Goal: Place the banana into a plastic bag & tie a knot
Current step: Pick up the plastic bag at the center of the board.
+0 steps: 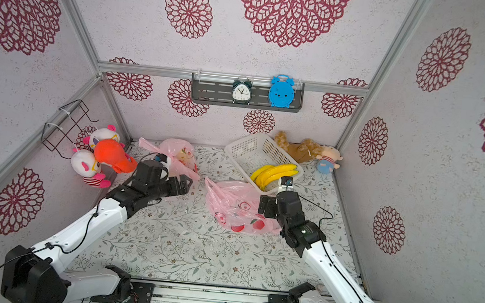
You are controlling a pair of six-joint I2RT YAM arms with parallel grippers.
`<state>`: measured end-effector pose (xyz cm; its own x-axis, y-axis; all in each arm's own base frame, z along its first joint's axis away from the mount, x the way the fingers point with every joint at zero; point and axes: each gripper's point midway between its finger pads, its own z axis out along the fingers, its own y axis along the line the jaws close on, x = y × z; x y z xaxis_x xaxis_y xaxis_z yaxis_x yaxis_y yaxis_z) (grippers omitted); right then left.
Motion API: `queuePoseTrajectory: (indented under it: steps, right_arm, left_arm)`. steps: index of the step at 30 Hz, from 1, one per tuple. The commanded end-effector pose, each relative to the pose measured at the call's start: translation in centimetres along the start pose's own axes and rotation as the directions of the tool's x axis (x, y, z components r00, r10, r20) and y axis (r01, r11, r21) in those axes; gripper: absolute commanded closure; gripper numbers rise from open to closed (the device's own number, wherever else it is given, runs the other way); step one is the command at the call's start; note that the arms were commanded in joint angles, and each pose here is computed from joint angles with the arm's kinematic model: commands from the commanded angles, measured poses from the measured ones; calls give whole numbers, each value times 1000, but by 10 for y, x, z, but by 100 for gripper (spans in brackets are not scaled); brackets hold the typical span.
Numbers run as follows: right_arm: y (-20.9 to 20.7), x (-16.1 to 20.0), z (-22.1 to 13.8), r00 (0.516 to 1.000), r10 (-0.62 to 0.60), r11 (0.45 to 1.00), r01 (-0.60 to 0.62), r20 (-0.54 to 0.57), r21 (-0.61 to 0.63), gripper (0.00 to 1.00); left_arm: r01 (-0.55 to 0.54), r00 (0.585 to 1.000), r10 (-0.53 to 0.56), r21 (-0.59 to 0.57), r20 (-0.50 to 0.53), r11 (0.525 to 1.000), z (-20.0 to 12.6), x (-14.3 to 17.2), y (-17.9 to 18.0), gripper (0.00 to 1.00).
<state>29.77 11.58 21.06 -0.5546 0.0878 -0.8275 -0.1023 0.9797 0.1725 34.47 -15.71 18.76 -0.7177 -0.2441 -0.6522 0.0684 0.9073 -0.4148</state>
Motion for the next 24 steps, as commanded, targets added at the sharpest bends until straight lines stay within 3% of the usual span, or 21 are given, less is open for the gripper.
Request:
queuePoseTrajectory:
  steps: [1,4,7,12,16,20,24]
  right_arm:
    - [-15,17,-2,1000,-3,999,4,-8,46,8]
    - [-15,27,-1,1000,6,999,-5,-23,37,9]
    - [-13,31,0,999,10,1000,-9,-38,24,9]
    - [-15,39,8,998,3,1000,-1,-55,32,7]
    - [-19,41,9,998,-8,998,12,-65,56,1]
    - [-25,44,7,998,-3,996,8,-64,85,1]
    - [-26,47,9,996,-11,996,19,-89,89,1]
  left_arm:
    - [46,998,-45,29,-42,998,23,25,-2,3]
    - [101,991,-88,130,-99,986,47,46,-13,3]
    - [127,988,-106,202,-115,971,70,48,-26,3]
    - [66,988,-39,177,-150,982,115,43,-27,3]
    - [112,981,-69,244,-179,963,146,38,-40,1]
    - [135,981,-95,252,-168,958,165,30,-45,10]
    - [148,980,-105,272,-167,951,178,24,-52,33]
